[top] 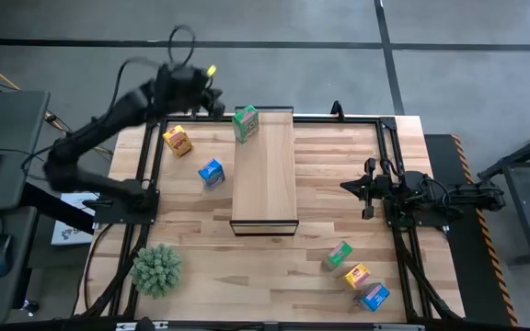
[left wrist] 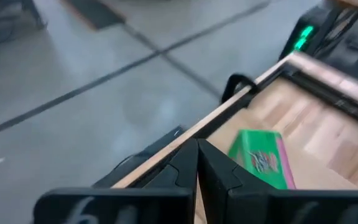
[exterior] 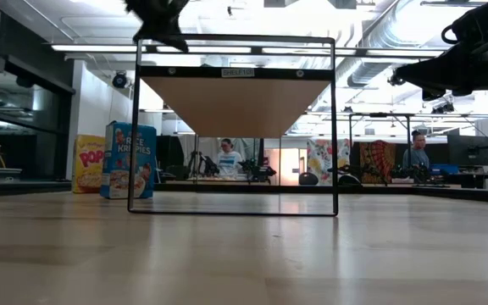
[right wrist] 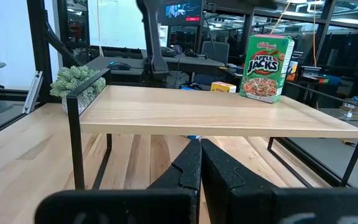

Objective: Stack cereal on shelf
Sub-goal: Put the left green cereal on the shelf

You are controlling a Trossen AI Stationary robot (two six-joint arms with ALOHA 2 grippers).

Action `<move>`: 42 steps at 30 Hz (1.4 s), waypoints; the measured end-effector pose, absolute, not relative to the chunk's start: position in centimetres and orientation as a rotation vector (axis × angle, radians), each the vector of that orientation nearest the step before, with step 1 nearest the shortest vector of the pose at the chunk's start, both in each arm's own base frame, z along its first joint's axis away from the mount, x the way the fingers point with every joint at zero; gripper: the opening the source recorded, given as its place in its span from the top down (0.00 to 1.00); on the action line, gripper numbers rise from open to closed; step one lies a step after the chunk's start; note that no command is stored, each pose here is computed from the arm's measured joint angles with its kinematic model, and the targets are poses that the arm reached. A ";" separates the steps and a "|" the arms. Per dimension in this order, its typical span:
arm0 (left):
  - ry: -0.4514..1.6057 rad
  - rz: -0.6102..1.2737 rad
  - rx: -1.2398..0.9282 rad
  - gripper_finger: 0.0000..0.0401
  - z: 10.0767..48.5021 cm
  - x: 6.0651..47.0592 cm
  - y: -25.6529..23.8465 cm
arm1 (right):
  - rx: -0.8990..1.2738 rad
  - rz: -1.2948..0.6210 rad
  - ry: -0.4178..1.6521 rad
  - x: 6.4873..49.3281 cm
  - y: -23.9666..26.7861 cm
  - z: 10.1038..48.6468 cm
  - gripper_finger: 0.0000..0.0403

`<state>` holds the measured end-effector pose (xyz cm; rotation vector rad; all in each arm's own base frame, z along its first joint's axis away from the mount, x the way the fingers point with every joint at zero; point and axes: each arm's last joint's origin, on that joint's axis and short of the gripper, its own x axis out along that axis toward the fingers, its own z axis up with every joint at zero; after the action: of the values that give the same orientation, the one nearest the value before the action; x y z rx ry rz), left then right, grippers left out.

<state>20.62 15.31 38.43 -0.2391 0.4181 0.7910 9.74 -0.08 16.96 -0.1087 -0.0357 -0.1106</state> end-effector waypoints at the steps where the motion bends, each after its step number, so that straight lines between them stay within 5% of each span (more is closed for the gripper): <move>1: 0.386 0.786 -0.234 1.00 37.3 20.1 14.9 | -0.108 -0.111 -0.036 9.7 -0.1 17.0 1.00; 13: 0.426 0.661 -0.192 1.00 27.5 19.9 14.4 | -0.109 -0.111 -0.035 9.7 -0.1 17.0 1.00; 42: 0.461 0.552 -0.351 1.00 24.7 24.1 12.5 | -0.109 -0.111 -0.035 9.7 -0.1 17.0 1.00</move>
<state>24.13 12.48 24.69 -0.3506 0.4612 0.5516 9.74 -0.08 16.96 -0.1085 -0.0355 -0.1109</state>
